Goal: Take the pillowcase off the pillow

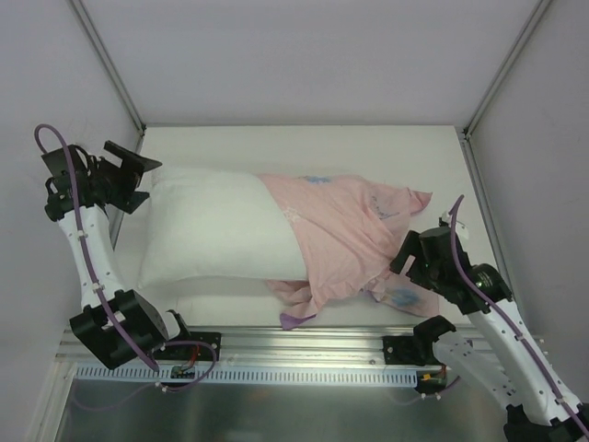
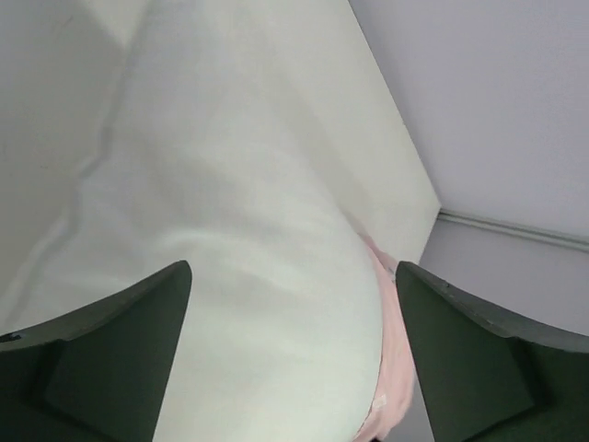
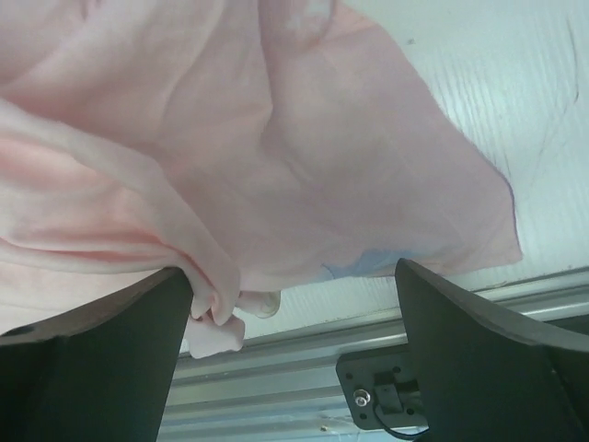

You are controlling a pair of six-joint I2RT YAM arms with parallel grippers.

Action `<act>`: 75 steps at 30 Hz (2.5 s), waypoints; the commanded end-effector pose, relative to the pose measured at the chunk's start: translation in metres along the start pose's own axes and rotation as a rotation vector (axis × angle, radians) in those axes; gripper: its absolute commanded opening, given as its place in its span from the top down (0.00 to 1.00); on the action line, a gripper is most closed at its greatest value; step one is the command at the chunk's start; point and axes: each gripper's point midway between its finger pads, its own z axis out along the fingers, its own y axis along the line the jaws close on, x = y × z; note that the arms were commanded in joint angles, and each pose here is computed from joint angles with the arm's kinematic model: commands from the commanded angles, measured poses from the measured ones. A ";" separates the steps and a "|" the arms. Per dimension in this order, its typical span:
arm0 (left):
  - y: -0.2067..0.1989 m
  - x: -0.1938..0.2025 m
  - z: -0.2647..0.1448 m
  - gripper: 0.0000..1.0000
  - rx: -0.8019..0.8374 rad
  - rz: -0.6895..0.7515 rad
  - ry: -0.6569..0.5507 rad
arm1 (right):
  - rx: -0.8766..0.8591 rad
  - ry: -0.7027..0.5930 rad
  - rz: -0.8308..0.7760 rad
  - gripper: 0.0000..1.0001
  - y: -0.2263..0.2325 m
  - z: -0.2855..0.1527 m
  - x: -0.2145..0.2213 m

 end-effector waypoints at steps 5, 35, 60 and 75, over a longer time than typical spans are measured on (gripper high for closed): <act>-0.078 0.023 -0.025 0.01 0.081 0.509 -0.100 | -0.090 -0.162 -0.085 0.01 0.040 -0.034 -0.069; 0.047 0.212 0.088 1.00 -0.330 0.541 0.472 | -0.238 -0.012 -0.489 0.01 0.256 0.024 -0.138; 0.013 0.208 0.031 1.00 -0.038 0.581 0.346 | -0.174 -0.070 -0.327 0.99 0.214 0.038 -0.174; -0.071 0.085 0.001 1.00 0.075 0.412 0.075 | -0.015 -0.342 0.029 0.99 0.064 -0.041 -0.240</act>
